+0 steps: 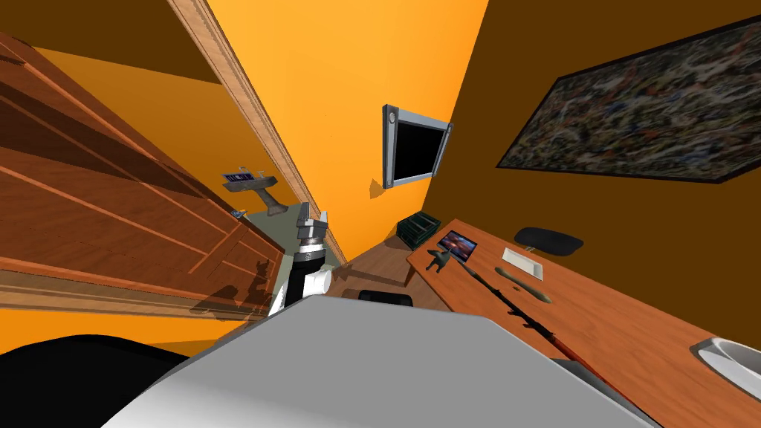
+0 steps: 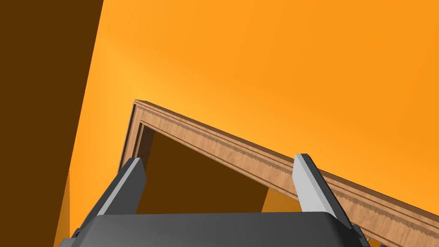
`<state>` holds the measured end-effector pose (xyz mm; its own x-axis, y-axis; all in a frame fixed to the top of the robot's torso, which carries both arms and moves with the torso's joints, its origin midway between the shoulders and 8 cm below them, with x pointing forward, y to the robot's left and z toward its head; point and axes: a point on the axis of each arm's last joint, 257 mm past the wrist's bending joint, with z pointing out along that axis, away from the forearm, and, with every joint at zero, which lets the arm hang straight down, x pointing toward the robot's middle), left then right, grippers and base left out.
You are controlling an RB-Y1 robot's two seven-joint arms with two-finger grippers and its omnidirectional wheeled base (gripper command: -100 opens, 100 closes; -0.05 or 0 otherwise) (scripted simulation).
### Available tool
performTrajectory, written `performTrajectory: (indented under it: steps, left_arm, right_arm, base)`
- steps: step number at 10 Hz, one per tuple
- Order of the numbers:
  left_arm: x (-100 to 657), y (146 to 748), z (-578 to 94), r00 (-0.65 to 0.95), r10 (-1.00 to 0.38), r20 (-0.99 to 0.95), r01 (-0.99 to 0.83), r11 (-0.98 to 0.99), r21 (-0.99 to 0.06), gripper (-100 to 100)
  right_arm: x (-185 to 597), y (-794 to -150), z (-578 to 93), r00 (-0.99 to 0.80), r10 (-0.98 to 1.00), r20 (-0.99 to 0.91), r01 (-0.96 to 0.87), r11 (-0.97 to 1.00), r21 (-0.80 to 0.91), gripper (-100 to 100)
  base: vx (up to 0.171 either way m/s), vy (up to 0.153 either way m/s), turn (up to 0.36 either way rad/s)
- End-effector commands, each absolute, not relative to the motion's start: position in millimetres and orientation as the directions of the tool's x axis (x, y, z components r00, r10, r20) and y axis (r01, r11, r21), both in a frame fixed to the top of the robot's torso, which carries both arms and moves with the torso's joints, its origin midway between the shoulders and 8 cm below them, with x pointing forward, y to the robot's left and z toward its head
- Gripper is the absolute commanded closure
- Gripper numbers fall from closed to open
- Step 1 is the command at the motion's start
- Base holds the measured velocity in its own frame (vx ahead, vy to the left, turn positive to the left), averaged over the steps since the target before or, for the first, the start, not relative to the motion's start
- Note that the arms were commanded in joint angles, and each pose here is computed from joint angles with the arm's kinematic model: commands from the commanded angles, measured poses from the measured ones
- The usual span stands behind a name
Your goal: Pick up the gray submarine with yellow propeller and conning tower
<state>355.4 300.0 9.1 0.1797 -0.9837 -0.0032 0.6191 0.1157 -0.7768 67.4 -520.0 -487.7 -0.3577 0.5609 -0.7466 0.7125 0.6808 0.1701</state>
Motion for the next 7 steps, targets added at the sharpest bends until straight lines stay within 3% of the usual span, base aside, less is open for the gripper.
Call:
performTrajectory:
  steps: [1, 7]
  left_arm:
    - [355, 300, 9, 0.18, -0.984, -0.003, 0.619, 0.116, -0.777, 0]
    - [355, 300, 9, 0.18, -0.984, -0.003, 0.619, 0.116, -0.777, 0]
  right_arm:
    - [59, -526, -492, -0.366, 0.563, -0.741, 0.721, 0.675, 0.156, -100]
    - [1, -543, -514, -0.414, 0.584, -0.698, 0.772, 0.631, 0.07, -100]
  base:
    - [0.019, -0.005, 0.05]
    - [0.02, -0.005, 0.159]
